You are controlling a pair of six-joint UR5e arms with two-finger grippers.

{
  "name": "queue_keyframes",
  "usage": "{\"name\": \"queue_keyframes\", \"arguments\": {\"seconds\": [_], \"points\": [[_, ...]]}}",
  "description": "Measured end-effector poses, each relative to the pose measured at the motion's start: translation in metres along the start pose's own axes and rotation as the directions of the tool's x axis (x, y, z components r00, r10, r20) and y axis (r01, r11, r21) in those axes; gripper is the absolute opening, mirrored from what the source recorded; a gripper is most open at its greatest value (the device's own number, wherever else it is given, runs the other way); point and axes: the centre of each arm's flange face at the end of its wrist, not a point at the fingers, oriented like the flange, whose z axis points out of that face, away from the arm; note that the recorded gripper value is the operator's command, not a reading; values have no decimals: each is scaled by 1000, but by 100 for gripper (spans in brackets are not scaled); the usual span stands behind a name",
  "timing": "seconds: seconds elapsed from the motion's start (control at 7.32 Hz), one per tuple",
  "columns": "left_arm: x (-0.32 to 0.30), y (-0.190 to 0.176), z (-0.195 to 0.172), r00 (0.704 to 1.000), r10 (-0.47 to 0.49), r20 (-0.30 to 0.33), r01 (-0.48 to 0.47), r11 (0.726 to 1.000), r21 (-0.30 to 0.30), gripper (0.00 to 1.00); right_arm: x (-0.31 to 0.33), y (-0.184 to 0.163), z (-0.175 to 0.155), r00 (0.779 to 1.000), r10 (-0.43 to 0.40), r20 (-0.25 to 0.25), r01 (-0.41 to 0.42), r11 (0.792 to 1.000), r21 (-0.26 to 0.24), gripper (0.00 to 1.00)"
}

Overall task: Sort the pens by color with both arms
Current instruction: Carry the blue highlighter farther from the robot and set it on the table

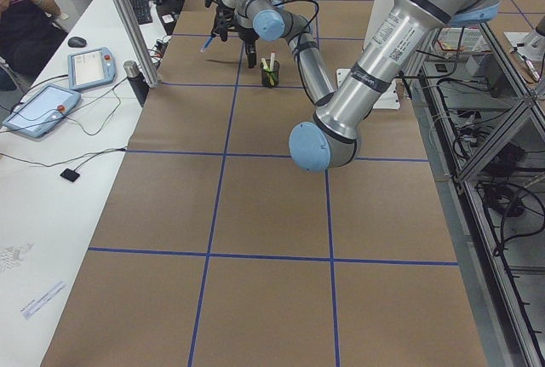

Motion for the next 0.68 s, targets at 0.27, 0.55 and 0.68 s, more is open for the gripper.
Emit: {"name": "queue_keyframes", "arguments": {"seconds": [0.27,0.55,0.68], "points": [[4,0,4,1000,1,5,-1,1000,1,100,-2,9,3,1000,9,8,-10,1000,23,22],[6,0,6,1000,2,6,-2,1000,1,100,-2,16,6,1000,19,20,-19,999,34,39],[7,0,6,1000,3,6,-3,1000,0,100,-1,20,7,1000,19,21,-20,999,32,52]]}}
